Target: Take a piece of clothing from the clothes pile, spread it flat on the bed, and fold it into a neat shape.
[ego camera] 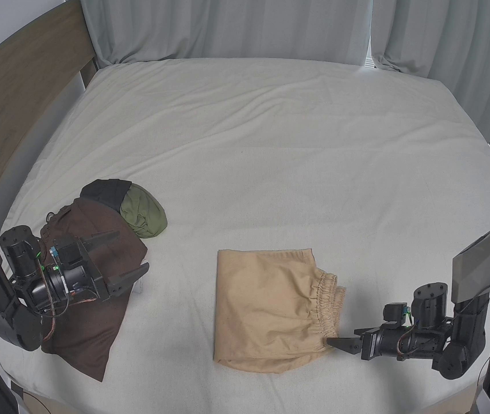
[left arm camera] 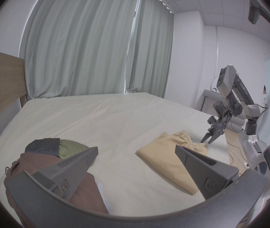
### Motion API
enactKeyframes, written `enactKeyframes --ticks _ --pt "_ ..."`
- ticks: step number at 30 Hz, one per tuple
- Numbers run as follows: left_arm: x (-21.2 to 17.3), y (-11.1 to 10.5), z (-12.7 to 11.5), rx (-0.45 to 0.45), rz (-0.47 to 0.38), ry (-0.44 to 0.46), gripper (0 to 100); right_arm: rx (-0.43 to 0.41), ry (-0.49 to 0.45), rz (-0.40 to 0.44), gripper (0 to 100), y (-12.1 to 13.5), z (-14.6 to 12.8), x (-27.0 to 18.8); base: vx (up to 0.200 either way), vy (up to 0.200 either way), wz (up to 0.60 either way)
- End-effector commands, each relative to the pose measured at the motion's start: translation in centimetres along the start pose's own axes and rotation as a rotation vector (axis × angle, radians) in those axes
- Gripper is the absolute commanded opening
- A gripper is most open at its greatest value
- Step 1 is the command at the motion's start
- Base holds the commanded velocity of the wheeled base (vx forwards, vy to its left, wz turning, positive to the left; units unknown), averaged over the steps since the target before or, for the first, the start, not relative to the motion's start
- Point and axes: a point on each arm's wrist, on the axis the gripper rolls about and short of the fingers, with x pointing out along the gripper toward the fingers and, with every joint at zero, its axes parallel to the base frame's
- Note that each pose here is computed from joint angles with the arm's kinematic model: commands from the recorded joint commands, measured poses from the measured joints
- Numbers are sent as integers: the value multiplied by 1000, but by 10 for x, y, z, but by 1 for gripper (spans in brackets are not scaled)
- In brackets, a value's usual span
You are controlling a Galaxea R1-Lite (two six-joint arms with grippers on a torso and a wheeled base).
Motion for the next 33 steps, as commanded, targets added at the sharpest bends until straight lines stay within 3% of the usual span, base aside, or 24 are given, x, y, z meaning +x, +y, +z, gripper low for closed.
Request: enactKeyframes --ticks 1,13,21,33 --pt "-4 -7 16 34 -14 -40 100 21 49 -15 100 -12 -10 23 0 0 0" --pt "-2 -12 16 29 -32 -39 100 27 41 1 100 -22 -12 57 0 0 0" --pt "-1 -15 16 27 -44 -37 100 131 17 86 100 2 -5 74 0 0 0" --pt "0 -17 16 25 -52 -35 100 129 11 103 100 8 -3 73 0 0 0"
